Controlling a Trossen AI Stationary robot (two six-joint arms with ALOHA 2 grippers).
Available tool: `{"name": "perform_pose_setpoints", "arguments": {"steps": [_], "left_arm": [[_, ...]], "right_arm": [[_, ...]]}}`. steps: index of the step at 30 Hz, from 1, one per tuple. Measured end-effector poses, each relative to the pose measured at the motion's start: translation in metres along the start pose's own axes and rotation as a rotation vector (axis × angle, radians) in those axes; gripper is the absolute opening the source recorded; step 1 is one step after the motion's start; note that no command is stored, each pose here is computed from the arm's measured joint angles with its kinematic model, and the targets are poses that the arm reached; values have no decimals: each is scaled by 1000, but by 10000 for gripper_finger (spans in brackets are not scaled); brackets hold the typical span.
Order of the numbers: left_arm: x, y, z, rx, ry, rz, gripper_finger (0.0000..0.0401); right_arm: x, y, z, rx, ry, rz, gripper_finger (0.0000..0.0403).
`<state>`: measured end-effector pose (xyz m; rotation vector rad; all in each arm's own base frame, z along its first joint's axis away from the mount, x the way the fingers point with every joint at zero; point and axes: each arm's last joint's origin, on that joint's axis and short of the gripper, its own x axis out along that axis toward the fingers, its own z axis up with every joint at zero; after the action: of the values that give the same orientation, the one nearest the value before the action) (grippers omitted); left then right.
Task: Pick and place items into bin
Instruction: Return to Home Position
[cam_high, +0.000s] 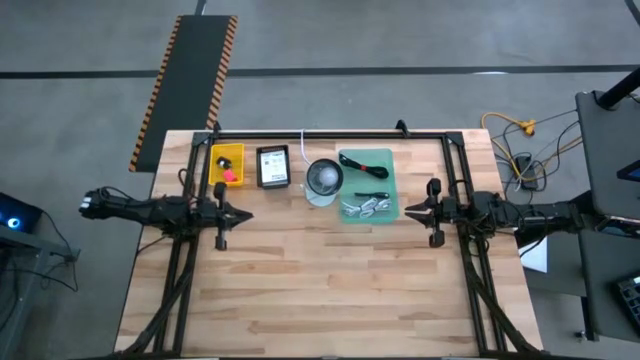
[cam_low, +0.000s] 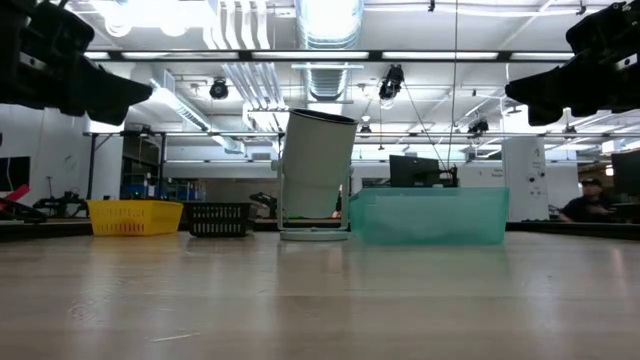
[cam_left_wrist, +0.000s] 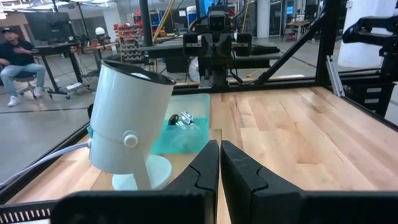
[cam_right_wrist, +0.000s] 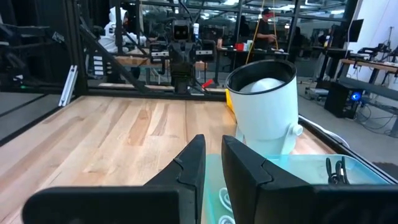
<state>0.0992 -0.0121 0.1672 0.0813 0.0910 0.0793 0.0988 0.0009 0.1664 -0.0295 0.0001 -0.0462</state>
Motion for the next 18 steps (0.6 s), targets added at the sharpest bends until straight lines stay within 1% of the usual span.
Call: {"name": "perform_pose_setpoints", "arguments": {"steps": [18], "left_arm": [[5, -2, -4, 13, 44, -2, 0]], "right_arm": [[0, 0, 0, 0, 0, 0, 43]]}}
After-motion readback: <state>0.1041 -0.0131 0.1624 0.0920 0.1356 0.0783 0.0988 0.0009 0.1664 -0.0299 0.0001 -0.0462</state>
